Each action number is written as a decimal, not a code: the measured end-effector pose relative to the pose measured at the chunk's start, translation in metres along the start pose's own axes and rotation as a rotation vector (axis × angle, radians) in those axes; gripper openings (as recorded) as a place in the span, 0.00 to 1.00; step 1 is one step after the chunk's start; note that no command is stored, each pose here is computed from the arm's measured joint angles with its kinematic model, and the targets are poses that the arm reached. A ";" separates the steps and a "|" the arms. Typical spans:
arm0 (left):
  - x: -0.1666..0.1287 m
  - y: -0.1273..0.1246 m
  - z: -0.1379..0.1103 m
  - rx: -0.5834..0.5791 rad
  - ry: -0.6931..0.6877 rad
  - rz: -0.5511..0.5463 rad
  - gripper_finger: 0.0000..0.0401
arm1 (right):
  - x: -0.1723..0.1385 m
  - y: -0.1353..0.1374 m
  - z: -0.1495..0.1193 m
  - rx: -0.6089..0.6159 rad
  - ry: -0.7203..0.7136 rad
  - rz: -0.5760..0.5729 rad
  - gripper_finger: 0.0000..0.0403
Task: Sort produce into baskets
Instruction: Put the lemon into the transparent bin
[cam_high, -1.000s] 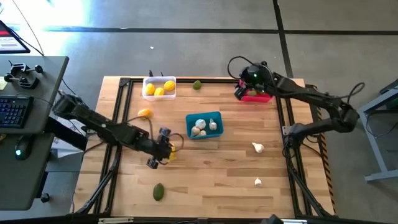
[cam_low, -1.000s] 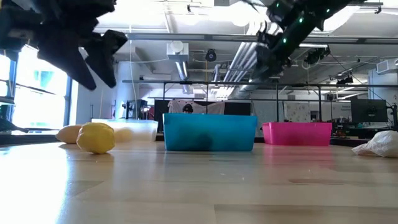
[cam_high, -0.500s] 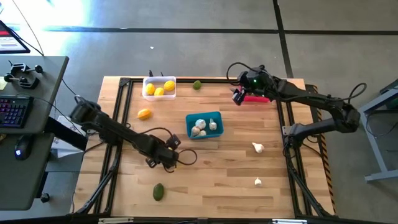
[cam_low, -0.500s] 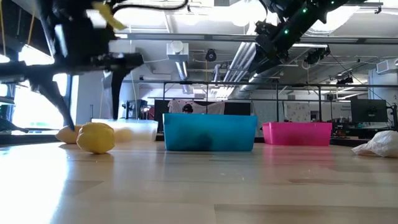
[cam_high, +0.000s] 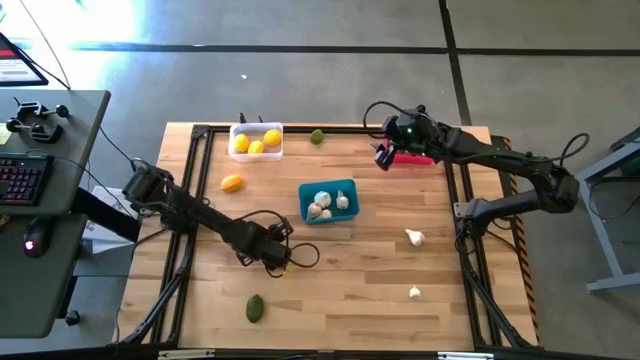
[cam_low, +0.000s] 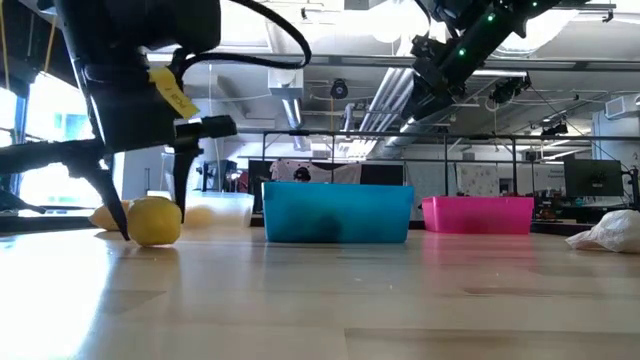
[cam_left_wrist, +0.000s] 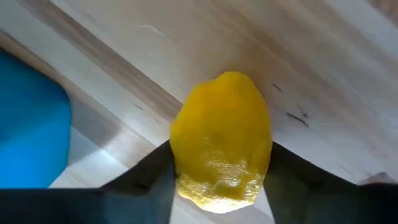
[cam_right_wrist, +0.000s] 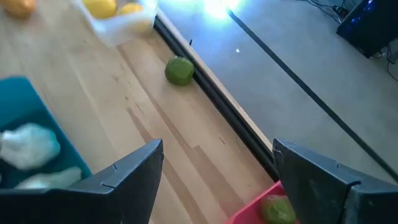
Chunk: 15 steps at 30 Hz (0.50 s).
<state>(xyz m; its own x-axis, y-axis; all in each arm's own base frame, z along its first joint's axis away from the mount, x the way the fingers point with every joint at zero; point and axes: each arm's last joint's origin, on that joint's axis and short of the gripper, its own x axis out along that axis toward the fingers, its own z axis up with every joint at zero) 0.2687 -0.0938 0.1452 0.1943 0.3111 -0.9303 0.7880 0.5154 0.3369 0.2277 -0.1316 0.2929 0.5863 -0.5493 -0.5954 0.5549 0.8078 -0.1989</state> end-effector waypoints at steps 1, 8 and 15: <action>-0.002 0.001 -0.001 -0.024 -0.009 -0.002 0.39 | 0.000 0.002 0.000 -0.017 0.004 -0.001 0.72; -0.026 0.028 -0.034 -0.367 -0.077 0.020 0.33 | 0.003 0.025 -0.009 -0.080 -0.022 -0.076 0.49; -0.049 0.072 -0.126 -0.947 0.003 0.184 0.33 | 0.006 0.047 -0.023 -0.073 -0.052 -0.046 0.08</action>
<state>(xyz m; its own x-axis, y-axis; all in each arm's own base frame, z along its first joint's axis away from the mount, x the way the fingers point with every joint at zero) 0.2424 0.0284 0.2329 0.2647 0.4526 -0.8515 -0.0528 0.8885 0.4559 0.2439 -0.0923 0.2621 0.5923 -0.5951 -0.5431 0.5386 0.7938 -0.2825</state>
